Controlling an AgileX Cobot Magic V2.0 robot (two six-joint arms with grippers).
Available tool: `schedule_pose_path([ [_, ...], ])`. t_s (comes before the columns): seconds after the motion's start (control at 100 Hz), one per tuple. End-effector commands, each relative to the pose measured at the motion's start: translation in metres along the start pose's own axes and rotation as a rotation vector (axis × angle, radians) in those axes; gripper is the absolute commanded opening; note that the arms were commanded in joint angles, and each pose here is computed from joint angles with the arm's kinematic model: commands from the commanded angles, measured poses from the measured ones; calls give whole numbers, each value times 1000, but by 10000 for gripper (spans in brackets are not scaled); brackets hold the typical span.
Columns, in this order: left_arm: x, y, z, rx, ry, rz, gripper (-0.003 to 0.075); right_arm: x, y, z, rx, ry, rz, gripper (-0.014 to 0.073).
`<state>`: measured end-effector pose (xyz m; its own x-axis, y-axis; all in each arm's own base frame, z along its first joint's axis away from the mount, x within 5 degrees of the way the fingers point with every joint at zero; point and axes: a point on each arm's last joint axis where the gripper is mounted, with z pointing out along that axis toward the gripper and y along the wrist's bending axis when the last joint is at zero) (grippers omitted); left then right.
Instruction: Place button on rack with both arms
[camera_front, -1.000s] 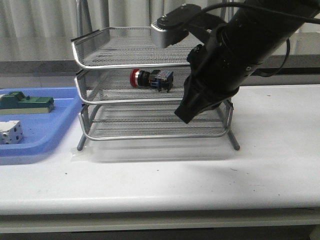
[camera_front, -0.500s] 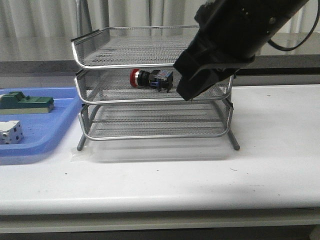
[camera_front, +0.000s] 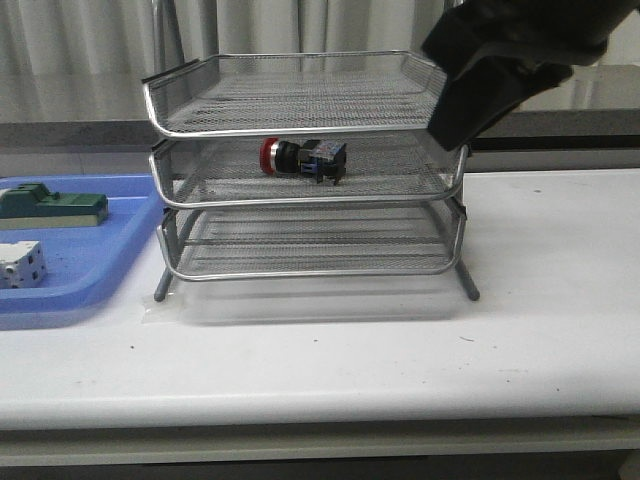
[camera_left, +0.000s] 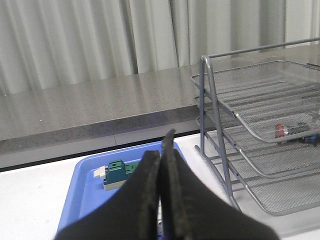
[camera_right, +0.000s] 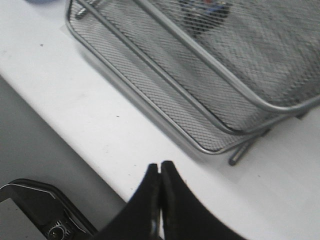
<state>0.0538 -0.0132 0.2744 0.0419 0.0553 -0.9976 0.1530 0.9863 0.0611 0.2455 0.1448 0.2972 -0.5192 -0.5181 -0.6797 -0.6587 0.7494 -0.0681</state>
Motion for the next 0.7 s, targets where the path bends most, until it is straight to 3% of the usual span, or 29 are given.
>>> schedule_pose_path([
  [0.0, -14, 4, -1, -42, -76, -22, -20, -10, -12, -27, 73, -98, 17, -60],
  [0.37, -14, 4, -1, -42, -76, -22, -20, 2, -46, -67, 209, -154, 116, -60],
  [0.69, -14, 4, -1, -42, -76, -22, -20, 40, -57, -82, 306, -162, 195, -60],
])
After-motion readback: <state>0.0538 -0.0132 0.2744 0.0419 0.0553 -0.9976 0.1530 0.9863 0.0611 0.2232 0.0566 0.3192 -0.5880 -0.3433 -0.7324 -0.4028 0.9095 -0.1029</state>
